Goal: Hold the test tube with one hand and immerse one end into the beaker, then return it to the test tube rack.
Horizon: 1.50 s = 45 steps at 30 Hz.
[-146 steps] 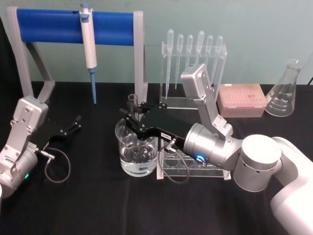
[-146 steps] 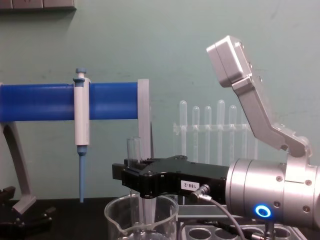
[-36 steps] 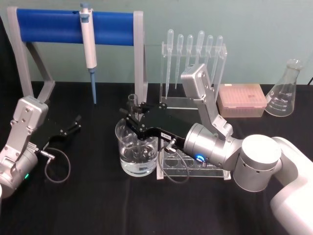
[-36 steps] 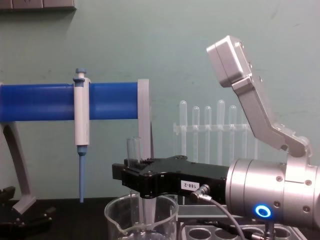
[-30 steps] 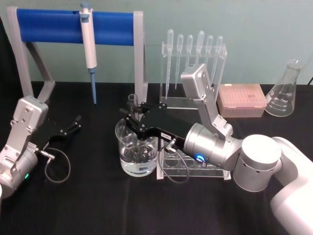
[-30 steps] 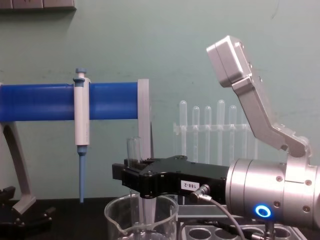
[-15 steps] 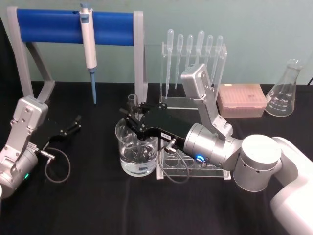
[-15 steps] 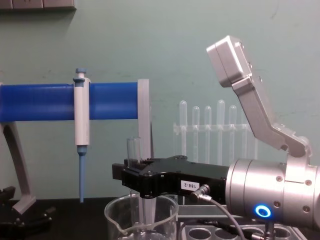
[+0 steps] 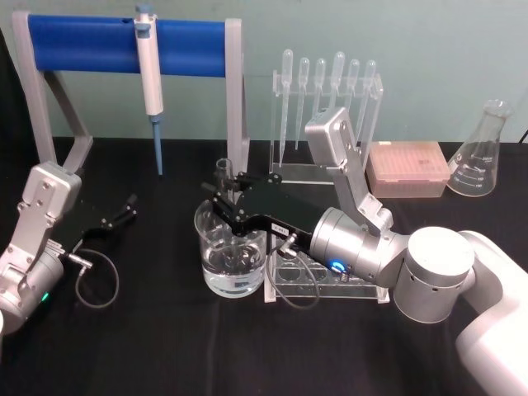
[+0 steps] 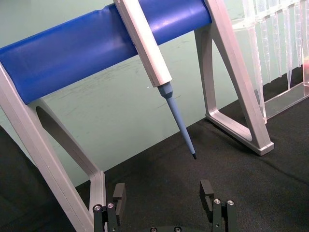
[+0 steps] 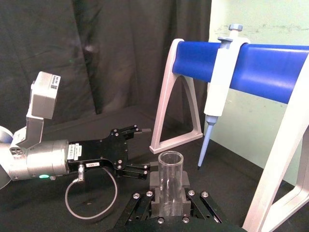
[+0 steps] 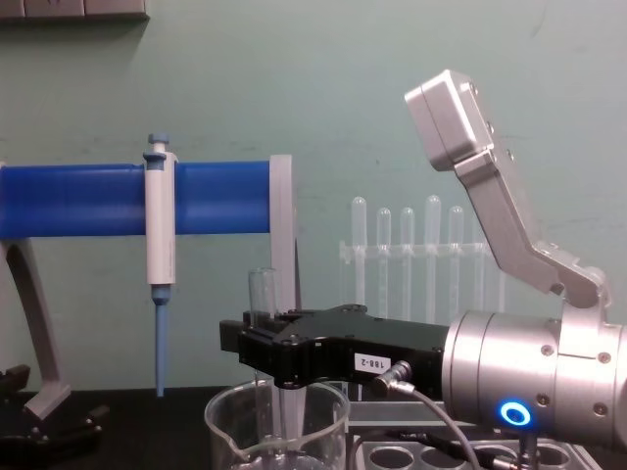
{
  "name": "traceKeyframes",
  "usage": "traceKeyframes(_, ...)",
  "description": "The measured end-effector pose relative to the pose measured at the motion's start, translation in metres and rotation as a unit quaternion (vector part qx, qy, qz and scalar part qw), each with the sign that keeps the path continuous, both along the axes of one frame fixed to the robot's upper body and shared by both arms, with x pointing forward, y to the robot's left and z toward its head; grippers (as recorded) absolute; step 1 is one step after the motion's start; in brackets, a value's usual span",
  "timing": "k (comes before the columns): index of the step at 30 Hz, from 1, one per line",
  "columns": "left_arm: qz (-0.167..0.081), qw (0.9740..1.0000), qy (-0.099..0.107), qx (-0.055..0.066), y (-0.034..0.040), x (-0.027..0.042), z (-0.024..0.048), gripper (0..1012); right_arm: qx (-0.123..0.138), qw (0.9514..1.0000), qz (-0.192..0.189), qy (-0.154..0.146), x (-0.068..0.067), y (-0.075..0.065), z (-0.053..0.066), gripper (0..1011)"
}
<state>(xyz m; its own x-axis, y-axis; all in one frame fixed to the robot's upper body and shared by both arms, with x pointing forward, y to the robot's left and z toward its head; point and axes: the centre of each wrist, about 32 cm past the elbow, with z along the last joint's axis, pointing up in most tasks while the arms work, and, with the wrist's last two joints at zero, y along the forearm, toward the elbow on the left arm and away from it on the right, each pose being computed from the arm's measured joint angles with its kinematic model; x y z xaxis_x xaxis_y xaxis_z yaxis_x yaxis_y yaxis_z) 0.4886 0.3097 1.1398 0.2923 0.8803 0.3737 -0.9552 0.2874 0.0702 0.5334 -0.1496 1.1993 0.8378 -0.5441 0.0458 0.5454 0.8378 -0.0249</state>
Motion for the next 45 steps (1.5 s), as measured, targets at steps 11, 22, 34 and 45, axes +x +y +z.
traceKeyframes(11,0.0,1.0,0.0,0.0,0.0,0.0,0.0,1000,0.0,1.0,0.0,0.0,0.0,0.0,0.0,224)
traceKeyframes(22,0.0,1.0,0.0,0.0,0.0,0.0,0.0,1000,0.0,1.0,0.0,0.0,0.0,0.0,0.0,224)
traceKeyframes(34,0.0,1.0,0.0,0.0,0.0,0.0,0.0,1000,0.0,1.0,0.0,0.0,0.0,0.0,0.0,224)
traceKeyframes(45,0.0,1.0,0.0,0.0,0.0,0.0,0.0,1000,0.0,1.0,0.0,0.0,0.0,0.0,0.0,224)
